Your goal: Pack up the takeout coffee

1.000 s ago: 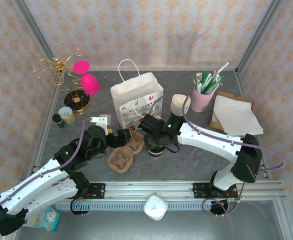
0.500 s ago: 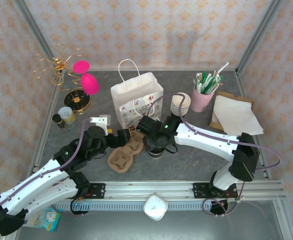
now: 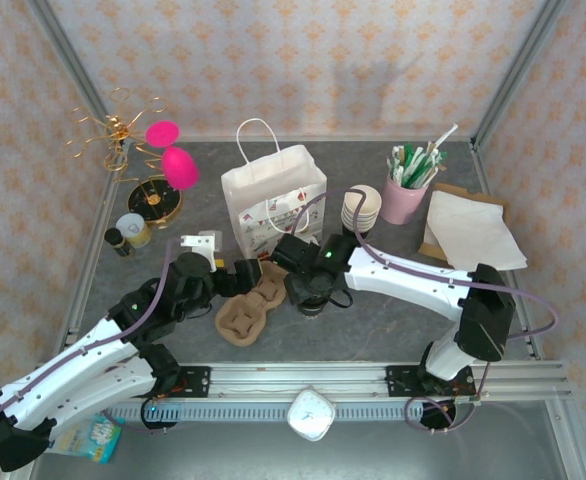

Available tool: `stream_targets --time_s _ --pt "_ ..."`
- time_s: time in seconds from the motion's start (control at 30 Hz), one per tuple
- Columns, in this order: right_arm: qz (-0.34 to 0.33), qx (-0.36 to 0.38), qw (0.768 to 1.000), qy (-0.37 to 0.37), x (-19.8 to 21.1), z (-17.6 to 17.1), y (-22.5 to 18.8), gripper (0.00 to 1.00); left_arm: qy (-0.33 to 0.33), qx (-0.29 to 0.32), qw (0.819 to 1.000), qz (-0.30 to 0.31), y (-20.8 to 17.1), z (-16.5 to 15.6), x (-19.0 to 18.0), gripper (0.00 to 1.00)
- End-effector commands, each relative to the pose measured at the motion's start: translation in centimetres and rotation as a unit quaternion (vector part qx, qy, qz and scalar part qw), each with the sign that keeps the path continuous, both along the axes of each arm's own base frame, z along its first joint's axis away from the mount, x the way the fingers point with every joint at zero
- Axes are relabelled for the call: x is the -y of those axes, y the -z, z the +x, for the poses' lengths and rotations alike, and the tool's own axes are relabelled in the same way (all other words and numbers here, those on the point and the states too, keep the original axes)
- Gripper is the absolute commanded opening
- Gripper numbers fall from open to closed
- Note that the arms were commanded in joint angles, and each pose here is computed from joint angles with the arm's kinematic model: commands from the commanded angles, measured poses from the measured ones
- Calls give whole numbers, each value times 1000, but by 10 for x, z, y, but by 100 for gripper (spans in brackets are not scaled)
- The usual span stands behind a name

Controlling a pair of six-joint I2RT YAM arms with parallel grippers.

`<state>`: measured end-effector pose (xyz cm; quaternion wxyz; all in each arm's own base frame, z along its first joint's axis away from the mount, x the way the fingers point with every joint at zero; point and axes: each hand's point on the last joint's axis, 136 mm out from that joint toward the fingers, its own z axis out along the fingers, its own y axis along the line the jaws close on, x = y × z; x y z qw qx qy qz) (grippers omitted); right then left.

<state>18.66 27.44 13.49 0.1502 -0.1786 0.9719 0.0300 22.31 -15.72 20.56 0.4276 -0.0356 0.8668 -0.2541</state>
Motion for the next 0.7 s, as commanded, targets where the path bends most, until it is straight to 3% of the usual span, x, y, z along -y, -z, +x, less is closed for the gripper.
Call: stream_targets --time_s 0.0,0.3,0.67 --pt "-37 -9 999 -2 13 -8 21 72 -10 1 1000 5 1 0 -5 99" --pt "-33 -30 999 14 25 -22 42 74 -10 3 1000 5 0 1 -4 99" --pt "-43 -8 999 26 26 -13 34 73 -8 2 1000 5 -1 1 -3 99"
